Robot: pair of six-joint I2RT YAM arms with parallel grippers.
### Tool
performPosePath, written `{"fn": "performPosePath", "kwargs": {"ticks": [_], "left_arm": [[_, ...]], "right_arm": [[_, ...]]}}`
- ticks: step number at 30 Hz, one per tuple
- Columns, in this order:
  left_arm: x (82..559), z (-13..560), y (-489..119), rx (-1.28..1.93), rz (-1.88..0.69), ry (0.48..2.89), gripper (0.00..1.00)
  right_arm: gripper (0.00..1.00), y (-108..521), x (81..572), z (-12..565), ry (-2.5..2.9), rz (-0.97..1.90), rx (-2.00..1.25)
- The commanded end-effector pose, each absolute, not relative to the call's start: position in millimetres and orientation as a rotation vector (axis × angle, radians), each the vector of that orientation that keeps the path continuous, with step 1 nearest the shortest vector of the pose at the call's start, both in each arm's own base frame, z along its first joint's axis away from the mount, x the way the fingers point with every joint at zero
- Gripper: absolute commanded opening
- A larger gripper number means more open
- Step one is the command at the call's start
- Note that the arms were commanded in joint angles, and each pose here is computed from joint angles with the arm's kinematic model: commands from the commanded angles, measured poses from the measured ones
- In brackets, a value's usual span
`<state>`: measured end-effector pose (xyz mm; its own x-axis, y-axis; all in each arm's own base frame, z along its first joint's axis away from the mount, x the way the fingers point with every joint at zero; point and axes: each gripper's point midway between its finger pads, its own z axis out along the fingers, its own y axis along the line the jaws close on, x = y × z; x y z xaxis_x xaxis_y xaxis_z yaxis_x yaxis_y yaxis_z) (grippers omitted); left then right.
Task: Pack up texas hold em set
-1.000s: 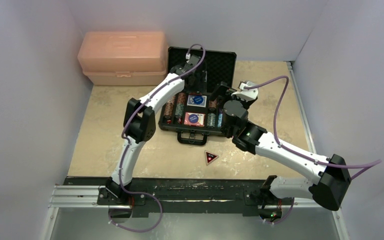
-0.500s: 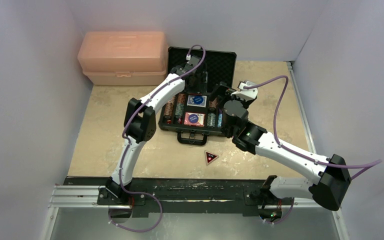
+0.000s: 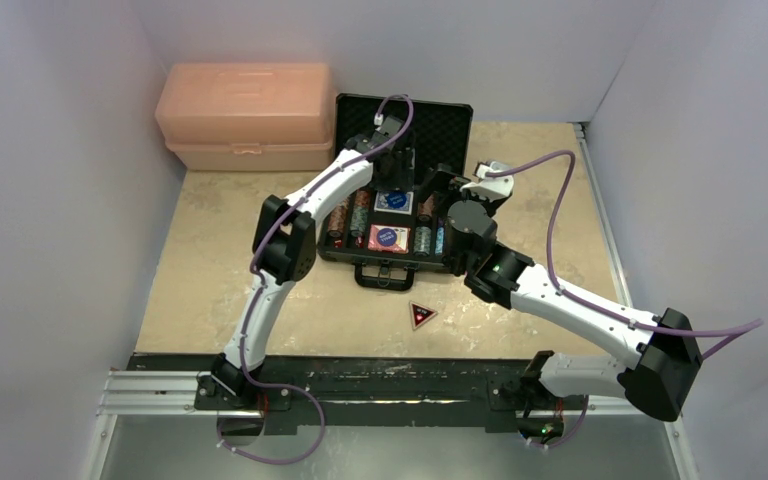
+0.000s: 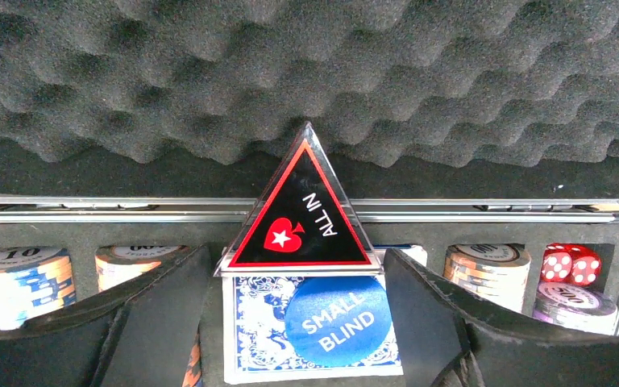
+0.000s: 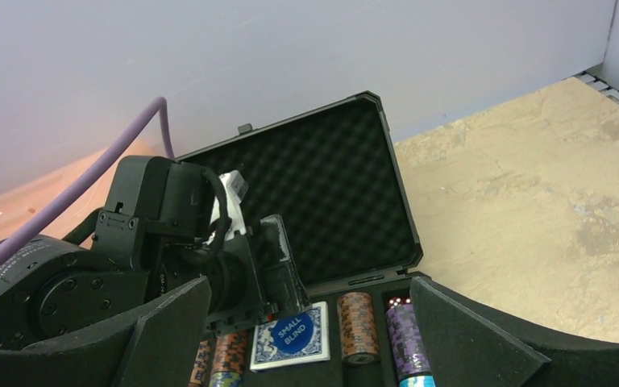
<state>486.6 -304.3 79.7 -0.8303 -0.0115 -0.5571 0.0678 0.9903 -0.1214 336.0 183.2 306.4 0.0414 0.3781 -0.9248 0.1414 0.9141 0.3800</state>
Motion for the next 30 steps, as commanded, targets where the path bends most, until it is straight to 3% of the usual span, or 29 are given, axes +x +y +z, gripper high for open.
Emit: {"fn": "performPosePath", "kwargs": {"ticks": [1,7,25,30], "left_arm": [[500,83,-308,-0.004,-0.205,2.504,0.77],[504,80,-309,-0.006,-0.198,2.496,0.76],[502,100,-314,0.027,-0.266,2.460,0.55],[496,107,-313,0.021,-0.279,2.462,0.55]], "right_arm": [[0.99,184,333,316,1.505,0.231,0.421],[0.99,187,333,316,1.506,0.242,0.409],[0.99,191,333,316,1.508,0.258,0.391],[0.99,191,333,316,1.510,0.259,0.389]]}}
